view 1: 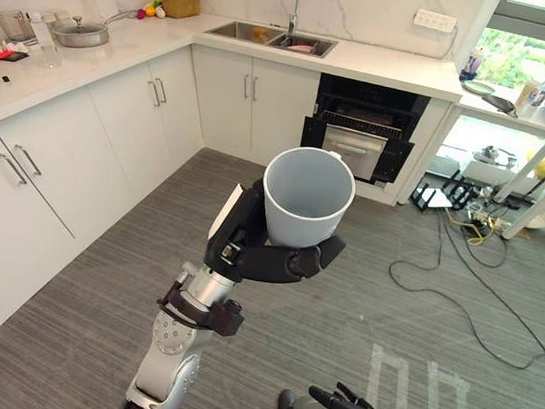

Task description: Walk over to the sink, pick up the cup, carry it to the dishwasher, place the cup inside the dishwasher, then close the dishwasher door

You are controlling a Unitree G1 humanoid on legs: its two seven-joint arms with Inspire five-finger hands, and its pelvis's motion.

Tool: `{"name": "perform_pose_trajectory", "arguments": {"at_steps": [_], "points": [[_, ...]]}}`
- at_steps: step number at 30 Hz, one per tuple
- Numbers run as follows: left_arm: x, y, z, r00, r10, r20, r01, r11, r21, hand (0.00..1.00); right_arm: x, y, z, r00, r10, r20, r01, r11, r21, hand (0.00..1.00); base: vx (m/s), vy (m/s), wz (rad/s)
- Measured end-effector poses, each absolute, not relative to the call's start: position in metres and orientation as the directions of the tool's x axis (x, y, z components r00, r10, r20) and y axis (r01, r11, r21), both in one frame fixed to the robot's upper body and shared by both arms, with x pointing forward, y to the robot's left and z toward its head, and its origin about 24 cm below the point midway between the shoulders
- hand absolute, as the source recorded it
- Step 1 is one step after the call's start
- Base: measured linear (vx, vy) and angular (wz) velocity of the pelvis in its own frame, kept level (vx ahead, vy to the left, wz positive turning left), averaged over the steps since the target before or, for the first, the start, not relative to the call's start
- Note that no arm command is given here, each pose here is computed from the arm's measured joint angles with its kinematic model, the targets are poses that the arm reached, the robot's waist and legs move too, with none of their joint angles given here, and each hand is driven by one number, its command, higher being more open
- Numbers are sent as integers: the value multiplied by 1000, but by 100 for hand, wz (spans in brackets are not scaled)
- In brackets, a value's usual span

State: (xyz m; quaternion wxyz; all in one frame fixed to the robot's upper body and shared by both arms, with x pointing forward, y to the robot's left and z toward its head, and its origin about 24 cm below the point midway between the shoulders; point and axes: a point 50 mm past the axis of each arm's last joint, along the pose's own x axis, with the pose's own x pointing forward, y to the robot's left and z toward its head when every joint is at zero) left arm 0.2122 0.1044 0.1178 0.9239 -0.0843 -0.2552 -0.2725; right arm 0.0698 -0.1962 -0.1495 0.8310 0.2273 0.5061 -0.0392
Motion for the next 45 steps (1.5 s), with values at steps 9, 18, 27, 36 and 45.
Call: {"name": "perform_pose_trajectory", "arguments": {"at_steps": [9, 18, 27, 36, 45], "points": [[214, 106, 98, 826, -310, 470, 441, 876, -196, 0, 63, -189, -151, 528, 153, -835, 313, 879, 359, 100, -8, -7, 0], [192, 151, 45, 955, 255, 151, -129, 818, -561, 0, 50, -199, -152, 582, 133, -802, 297, 884, 362, 100, 83, -131, 23], [193, 155, 37, 958, 254, 130, -149, 833, -534, 0, 41, -228, -158, 512, 147, -847, 323, 880, 348, 100, 344, 53, 31], [220, 136, 56, 962, 125, 242, 16, 861, -509, 0, 21, -228, -158, 549, 41, -835, 491, 793, 362, 100, 414, 303, 0], [224, 128, 54, 975, 27, 222, 66, 914, -401, 0, 54, -196, -152, 673, 98, -733, 387, 798, 462, 100, 489, 43, 9]]}}
